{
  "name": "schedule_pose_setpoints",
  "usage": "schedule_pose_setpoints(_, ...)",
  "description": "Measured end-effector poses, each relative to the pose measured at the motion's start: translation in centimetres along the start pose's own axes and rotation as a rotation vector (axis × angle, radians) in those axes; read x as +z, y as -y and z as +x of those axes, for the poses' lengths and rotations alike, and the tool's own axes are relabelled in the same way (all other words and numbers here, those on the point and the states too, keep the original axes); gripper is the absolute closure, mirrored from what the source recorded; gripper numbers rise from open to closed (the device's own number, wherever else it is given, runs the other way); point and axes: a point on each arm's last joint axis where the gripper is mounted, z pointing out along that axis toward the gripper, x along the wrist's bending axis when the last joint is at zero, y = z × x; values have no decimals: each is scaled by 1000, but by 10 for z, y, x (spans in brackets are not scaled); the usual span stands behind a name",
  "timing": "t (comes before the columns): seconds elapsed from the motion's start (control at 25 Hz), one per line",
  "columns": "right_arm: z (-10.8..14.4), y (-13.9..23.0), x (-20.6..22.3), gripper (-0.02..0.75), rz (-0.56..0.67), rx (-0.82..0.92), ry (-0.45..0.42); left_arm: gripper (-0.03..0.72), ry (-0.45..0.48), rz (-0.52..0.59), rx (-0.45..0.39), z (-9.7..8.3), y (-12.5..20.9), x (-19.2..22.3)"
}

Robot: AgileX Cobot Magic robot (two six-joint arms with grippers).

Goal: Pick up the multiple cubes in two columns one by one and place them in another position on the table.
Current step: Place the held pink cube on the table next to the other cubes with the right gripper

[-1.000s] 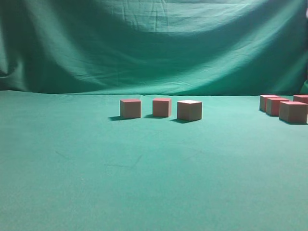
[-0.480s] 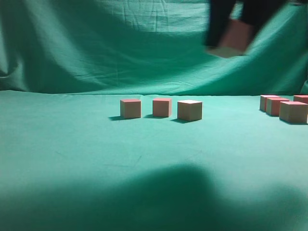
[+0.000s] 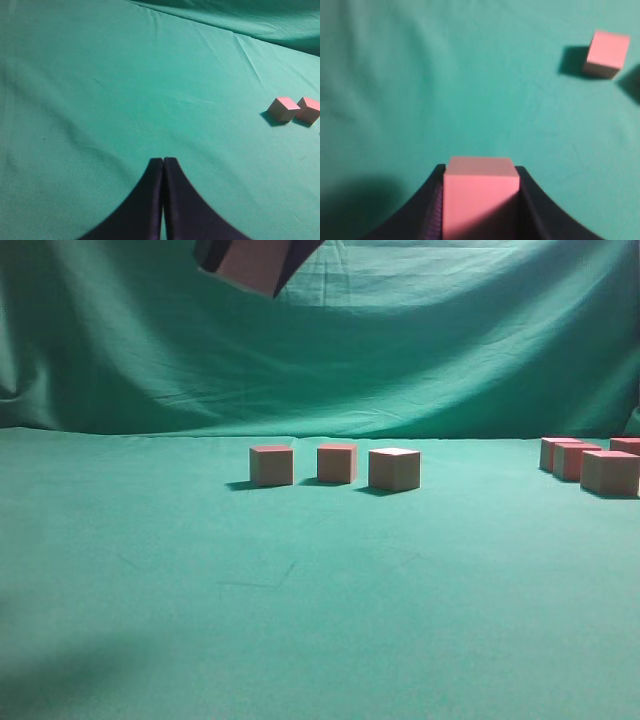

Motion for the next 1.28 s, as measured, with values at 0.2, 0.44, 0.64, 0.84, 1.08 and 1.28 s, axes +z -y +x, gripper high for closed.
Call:
schedule_pose_setpoints(0.2, 5, -21, 8, 477, 96, 8, -13, 688, 0, 0, 0, 0, 0, 0)
schedule_pose_setpoints(0.44, 10, -40, 49, 477, 312, -10, 13, 688, 0, 0, 0, 0, 0, 0)
schedule_pose_setpoints(0.64, 6, -62, 82, 477, 360, 17, 125, 688, 0, 0, 0, 0, 0, 0)
schedule_pose_setpoints(0.84, -7, -71, 114, 477, 339, 96, 256, 688, 0, 0, 0, 0, 0, 0)
schedule_pose_setpoints(1.08, -13, -69, 124, 477, 334, 217, 324, 688, 0, 0, 0, 0, 0, 0)
schedule_pose_setpoints(1.28, -15, -67, 129, 477, 322, 301, 355, 688, 0, 0, 0, 0, 0, 0)
